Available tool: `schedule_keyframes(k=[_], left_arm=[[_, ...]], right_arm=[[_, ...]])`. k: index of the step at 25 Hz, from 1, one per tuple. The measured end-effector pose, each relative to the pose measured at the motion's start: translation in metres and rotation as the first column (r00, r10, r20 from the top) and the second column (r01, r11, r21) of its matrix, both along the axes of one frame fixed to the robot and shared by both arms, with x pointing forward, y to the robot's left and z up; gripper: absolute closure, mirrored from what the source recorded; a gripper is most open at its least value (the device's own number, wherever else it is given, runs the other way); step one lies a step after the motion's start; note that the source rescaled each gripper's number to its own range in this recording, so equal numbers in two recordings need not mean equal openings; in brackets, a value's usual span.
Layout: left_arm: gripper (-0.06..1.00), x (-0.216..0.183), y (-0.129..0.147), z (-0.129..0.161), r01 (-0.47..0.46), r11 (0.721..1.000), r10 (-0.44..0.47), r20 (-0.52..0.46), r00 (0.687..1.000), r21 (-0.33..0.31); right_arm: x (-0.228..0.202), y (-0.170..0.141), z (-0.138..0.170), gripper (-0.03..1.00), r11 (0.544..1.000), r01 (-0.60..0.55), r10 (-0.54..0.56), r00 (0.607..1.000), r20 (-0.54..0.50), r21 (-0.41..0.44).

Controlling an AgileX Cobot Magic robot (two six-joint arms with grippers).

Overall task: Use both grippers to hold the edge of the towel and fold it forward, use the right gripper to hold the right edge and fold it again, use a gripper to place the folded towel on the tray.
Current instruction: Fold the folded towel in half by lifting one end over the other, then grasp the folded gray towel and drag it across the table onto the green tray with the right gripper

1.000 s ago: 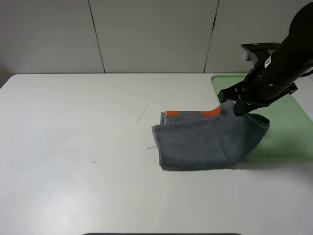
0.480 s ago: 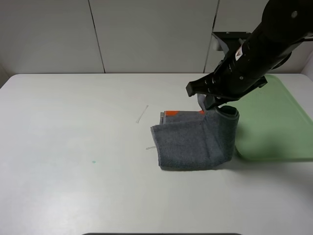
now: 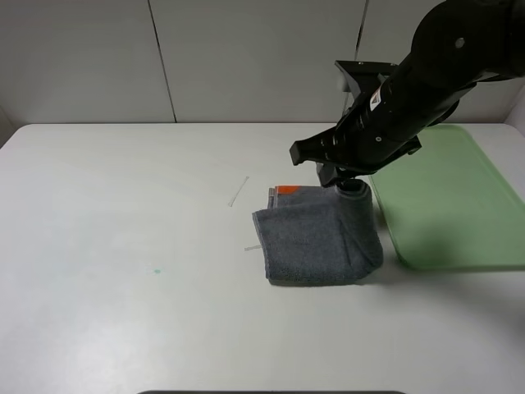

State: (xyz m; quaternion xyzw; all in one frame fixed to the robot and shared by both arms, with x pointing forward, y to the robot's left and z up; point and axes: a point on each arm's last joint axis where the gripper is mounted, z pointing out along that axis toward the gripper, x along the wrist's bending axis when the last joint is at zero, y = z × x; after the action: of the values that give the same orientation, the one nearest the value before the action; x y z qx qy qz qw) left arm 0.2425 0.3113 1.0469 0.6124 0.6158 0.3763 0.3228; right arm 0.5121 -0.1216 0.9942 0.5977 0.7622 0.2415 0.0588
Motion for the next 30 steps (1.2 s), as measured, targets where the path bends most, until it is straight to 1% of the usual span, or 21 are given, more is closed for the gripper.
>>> schedule_keyframes(k=[5,7,8,12,13,15,16,19,25,30], left_arm=[[0.03,0.0,0.0,0.0,0.0,1.0,0.0,0.0,1.0,0.0],[0.03,0.0,0.0,0.0,0.0,1.0,0.0,0.0,1.0,0.0],[0.03,0.0,0.0,0.0,0.0,1.0,0.0,0.0,1.0,0.0],[0.03,0.0,0.0,0.0,0.0,1.0,0.0,0.0,1.0,0.0],[0.03,0.0,0.0,0.0,0.0,1.0,0.0,0.0,1.0,0.0],[0.03,0.0,0.0,0.0,0.0,1.0,0.0,0.0,1.0,0.0],[0.03,0.0,0.0,0.0,0.0,1.0,0.0,0.0,1.0,0.0],[0.03,0.0,0.0,0.0,0.0,1.0,0.0,0.0,1.0,0.0],[0.03,0.0,0.0,0.0,0.0,1.0,0.0,0.0,1.0,0.0],[0.03,0.0,0.0,0.0,0.0,1.0,0.0,0.0,1.0,0.0]], right_arm=[[0.0,0.004,0.0,0.94,1.0,-0.007,0.007,1.0,0.017,0.015],[0.0,0.004,0.0,0.87,1.0,-0.006,0.006,1.0,0.016,0.015],[0.0,0.005,0.001,0.79,1.0,-0.004,0.004,1.0,0.015,0.019],[-0.001,0.007,0.001,0.32,0.999,0.007,-0.008,1.0,0.015,0.047],[-0.001,0.009,0.002,0.23,0.998,0.011,-0.012,1.0,0.018,0.059],[-0.001,0.01,0.002,0.12,0.998,0.014,-0.015,1.0,0.019,0.069],[-0.001,0.01,0.002,0.09,0.997,0.015,-0.016,1.0,0.018,0.07],[-0.001,0.01,0.002,0.06,0.997,0.016,-0.017,1.0,0.017,0.071],[-0.001,0.01,0.004,0.06,0.997,0.016,-0.017,1.0,0.024,0.075],[0.0,0.003,0.012,0.06,0.999,0.0,-0.004,0.998,0.066,0.05]])
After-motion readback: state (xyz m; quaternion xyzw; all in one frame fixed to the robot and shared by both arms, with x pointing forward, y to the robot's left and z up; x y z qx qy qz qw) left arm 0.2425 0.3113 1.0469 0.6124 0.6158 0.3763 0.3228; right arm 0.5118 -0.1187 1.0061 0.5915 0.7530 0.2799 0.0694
